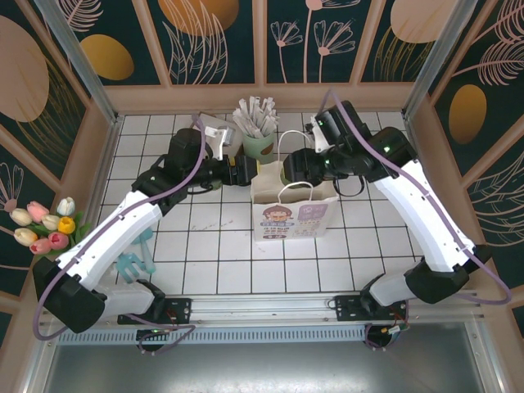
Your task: Pack the takeout coffee
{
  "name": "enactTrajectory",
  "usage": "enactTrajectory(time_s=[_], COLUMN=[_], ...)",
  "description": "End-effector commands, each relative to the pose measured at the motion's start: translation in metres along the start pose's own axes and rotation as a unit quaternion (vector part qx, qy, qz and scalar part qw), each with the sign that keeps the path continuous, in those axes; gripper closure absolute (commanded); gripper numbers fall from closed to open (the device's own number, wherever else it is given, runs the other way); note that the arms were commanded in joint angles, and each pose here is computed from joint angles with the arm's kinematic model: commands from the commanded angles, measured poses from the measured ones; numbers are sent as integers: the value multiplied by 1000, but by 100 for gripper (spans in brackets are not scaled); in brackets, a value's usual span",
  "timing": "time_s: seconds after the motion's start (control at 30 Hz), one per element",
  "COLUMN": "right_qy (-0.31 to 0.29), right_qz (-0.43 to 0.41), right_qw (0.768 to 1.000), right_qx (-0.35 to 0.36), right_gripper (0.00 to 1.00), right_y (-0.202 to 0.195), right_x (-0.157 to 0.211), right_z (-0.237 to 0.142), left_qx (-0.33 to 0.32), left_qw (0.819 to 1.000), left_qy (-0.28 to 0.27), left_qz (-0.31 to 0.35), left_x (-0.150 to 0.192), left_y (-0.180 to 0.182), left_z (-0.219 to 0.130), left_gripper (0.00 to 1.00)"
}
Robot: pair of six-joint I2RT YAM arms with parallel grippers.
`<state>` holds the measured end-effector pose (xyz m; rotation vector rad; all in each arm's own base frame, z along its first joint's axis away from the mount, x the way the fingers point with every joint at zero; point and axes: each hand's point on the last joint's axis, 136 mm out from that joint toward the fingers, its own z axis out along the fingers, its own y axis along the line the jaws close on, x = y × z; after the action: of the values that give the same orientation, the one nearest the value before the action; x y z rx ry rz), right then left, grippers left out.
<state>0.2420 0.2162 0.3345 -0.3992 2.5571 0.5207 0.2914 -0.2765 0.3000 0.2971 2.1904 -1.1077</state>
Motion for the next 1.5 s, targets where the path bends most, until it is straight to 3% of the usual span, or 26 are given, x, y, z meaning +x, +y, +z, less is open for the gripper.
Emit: enactTrajectory(time_s=[0.0, 0.13, 0.27, 0.37, 0.43, 0.53, 0.87, 1.07, 1.17, 1.3, 1.47], right_qy=[17, 60, 51, 26, 19, 16, 44, 56, 61, 80, 98], right_qz=[-91, -127, -170, -206, -230, -263, -292, -280, -265, -246, -235], right_qw=[996, 990, 983, 976, 972, 963, 956, 958, 960, 965, 964], right_qx=[10, 23, 42, 60, 53, 49, -5, -39, -67, -35, -81], right_gripper=[34, 34, 34, 33, 35, 36, 37, 39, 40, 41, 41], right_y=[1, -5, -10, -14, -9, -6, 11, 24, 35, 22, 40], right_x=[8, 19, 11, -1, -5, -7, 13, 22, 23, 28, 30], right_z=[13, 34, 31, 29, 30, 32, 42, 43, 38, 47, 52], left_qx=[20, 50, 77, 46, 15, 19, -33, -76, -105, -112, -114], left_qw=[999, 997, 992, 993, 996, 995, 990, 985, 979, 969, 957], left_qy=[33, 53, 93, 105, 90, 94, 134, 151, 158, 182, 197], left_qz=[-23, -26, -30, -26, -20, -22, -15, 33, 77, 128, 178], left_x=[13, 18, 29, 33, 27, 28, 34, 25, 20, 18, 4], left_y=[-11, -22, -27, -18, -10, -9, 12, 23, 30, 32, 33], left_z=[-4, -3, 6, 7, 4, 9, 22, 22, 18, 13, 9], left_gripper=[31, 30, 35, 42, 41, 43, 81, 96, 98, 98, 94])
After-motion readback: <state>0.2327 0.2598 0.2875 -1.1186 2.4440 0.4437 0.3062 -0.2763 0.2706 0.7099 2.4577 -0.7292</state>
